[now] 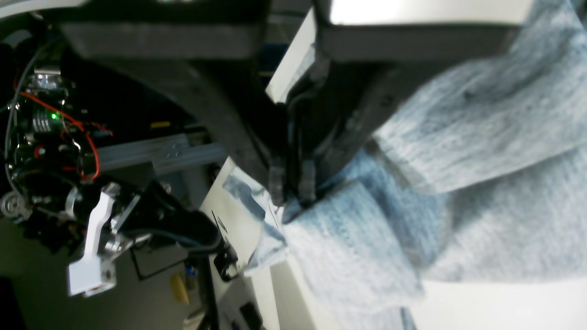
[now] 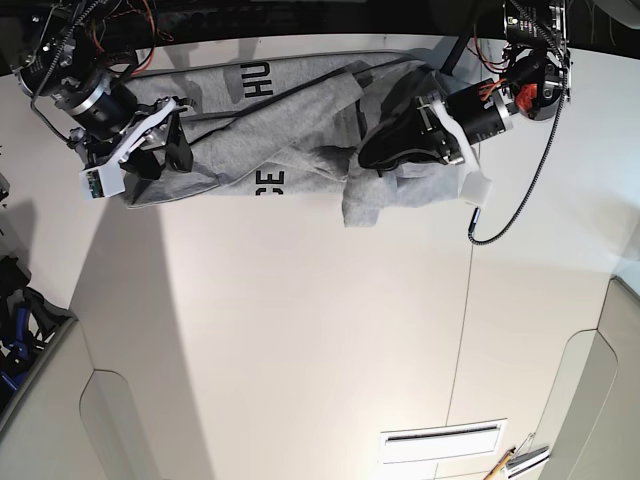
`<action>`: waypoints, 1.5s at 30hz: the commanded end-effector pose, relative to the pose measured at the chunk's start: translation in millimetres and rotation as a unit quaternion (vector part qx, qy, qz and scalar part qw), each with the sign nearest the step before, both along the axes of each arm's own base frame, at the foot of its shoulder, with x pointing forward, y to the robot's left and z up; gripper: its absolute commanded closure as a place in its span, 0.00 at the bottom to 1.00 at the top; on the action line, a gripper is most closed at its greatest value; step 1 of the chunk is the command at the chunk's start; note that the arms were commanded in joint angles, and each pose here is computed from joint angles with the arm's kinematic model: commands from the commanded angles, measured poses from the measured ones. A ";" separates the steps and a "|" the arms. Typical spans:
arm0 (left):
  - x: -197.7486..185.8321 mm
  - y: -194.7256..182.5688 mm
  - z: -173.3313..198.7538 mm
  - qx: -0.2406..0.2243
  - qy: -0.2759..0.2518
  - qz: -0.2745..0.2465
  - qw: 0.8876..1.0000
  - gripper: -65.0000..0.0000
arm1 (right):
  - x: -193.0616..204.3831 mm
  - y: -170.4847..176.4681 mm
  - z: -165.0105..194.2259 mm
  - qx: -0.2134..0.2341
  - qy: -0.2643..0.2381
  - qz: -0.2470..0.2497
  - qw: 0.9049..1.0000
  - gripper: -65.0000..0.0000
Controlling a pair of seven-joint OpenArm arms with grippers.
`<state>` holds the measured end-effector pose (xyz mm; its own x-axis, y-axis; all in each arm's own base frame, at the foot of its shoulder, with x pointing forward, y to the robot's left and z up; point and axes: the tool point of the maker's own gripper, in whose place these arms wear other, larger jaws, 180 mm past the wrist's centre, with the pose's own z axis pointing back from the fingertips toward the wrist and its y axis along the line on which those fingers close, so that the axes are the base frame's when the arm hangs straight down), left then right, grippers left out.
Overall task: Fold the T-shirt properly
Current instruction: 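Lift the hem end with the left gripper and fold it toward the right gripper, then press and smooth the folded hem end with the left gripper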
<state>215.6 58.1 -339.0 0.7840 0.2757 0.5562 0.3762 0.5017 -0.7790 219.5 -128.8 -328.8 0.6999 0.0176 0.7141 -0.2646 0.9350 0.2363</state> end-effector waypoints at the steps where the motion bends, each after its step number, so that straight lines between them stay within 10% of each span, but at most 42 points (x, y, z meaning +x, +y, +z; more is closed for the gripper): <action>1: 5.4 1.9 9.5 -0.003 -0.020 0.003 1.000 1.00 | 4.8 1.4 10.5 0.004 -0.023 0.003 1.000 0.57; 3: 5.0 3.1 8.2 0.002 -0.020 0.002 1.000 1.00 | 4.8 1.4 10.4 0.004 -0.023 0.003 1.000 0.57; 7: 5.5 5.0 11.5 -0.003 -0.022 0.002 1.000 0.61 | 5.0 1.4 10.6 0.004 -0.024 0.003 1.000 0.57; 17: 5.6 48.6 46.1 0.058 -0.081 0.036 0.994 0.61 | 4.9 0.6 10.3 0.002 -0.023 0.003 1.000 0.57; 26: 11.9 94.7 4.5 0.186 -0.061 0.088 0.977 0.60 | 5.0 1.0 10.7 0.003 -0.024 0.003 1.000 0.57; 45: 7.8 86.5 -30.5 0.229 -0.021 0.064 0.971 0.56 | 5.0 1.0 10.7 0.003 -0.024 0.003 1.000 0.57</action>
<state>216.5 143.0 -379.3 0.7608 0.0730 0.6449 0.3038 0.8380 -0.4532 219.4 -129.1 -328.9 0.7001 0.0190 0.7138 -0.2642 0.9356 0.2343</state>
